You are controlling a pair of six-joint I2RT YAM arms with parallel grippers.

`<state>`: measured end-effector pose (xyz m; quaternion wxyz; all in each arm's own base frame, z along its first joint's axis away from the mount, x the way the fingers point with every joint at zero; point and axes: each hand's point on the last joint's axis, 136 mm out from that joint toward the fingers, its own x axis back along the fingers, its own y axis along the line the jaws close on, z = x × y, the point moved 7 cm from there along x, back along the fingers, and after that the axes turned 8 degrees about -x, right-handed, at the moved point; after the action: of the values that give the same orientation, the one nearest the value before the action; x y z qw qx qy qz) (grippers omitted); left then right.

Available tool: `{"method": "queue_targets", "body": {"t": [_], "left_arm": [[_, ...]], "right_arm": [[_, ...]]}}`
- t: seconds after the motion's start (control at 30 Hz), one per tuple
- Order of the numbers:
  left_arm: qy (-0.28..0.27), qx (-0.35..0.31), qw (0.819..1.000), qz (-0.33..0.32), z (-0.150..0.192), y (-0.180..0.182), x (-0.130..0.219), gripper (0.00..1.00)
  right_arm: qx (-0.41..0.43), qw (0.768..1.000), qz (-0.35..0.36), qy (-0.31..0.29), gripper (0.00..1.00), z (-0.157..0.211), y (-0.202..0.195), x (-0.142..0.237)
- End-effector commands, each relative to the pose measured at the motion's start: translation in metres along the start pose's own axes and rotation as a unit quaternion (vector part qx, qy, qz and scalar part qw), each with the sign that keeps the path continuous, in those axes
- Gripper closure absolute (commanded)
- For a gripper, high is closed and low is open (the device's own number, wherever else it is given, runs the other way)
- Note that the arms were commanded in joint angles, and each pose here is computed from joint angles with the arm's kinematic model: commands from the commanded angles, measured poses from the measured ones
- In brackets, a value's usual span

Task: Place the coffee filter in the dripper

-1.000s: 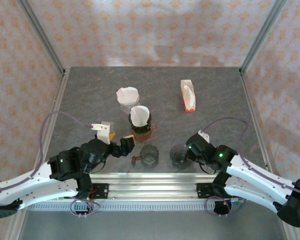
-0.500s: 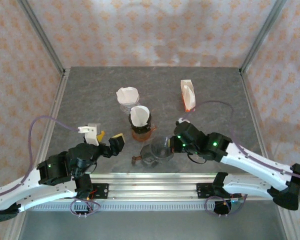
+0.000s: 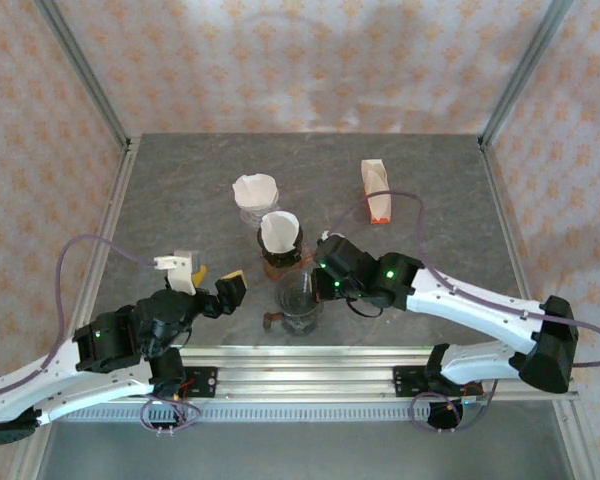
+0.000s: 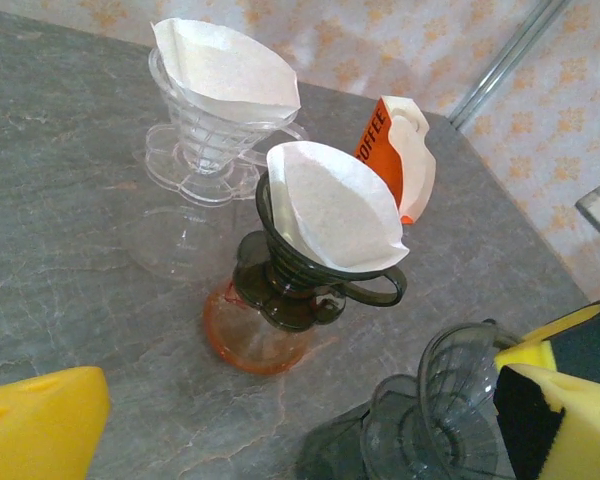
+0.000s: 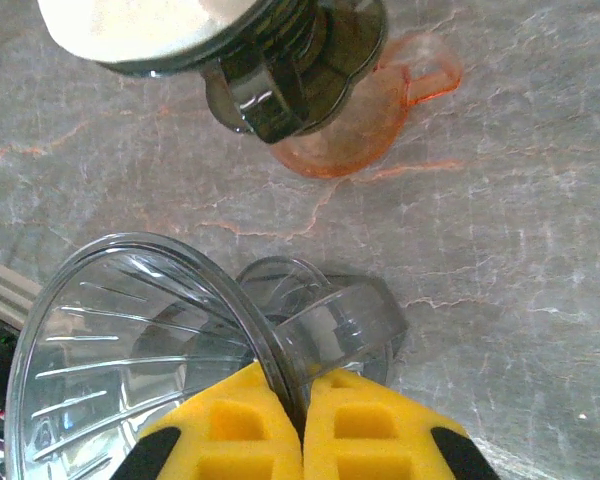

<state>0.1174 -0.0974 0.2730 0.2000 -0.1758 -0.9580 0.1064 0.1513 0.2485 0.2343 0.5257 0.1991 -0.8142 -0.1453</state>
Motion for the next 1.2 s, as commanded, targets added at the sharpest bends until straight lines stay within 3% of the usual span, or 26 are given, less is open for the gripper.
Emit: {"method": "queue_targets", "body": {"t": [0.0, 0.63, 0.7, 0.8, 0.87, 0.97, 1.17], "left_arm": [[-0.004, 0.002, 1.0, -0.025, 0.004, 0.009, 0.001, 0.0], [-0.008, 0.003, 0.999, -0.032, 0.008, 0.015, 0.003, 0.0], [-0.007, 0.003, 0.999, -0.032, 0.007, 0.014, 0.002, 0.0], [-0.005, 0.002, 1.0, -0.029, 0.009, 0.012, 0.0, 0.0], [-0.002, 0.001, 1.0, -0.03, 0.01, 0.011, -0.001, 0.0], [0.003, -0.003, 1.0, -0.028, 0.011, 0.009, -0.004, 0.0], [0.005, -0.008, 1.0, -0.023, 0.013, 0.005, -0.007, 0.0]], "right_arm": [[0.001, 0.999, -0.03, -0.011, 1.0, -0.005, 0.013, 0.003], [-0.028, 1.0, -0.013, -0.002, 0.98, 0.01, -0.007, -0.002], [-0.028, 1.0, -0.012, -0.003, 0.89, 0.011, -0.008, -0.002], [-0.028, 1.0, -0.01, -0.004, 0.56, 0.011, -0.008, -0.002], [-0.031, 0.999, -0.018, -0.016, 0.43, 0.009, -0.008, 0.006], [-0.032, 0.999, -0.013, -0.033, 0.37, 0.006, -0.012, 0.012], [-0.032, 0.994, 0.021, -0.105, 0.35, -0.006, -0.026, 0.038]]}}
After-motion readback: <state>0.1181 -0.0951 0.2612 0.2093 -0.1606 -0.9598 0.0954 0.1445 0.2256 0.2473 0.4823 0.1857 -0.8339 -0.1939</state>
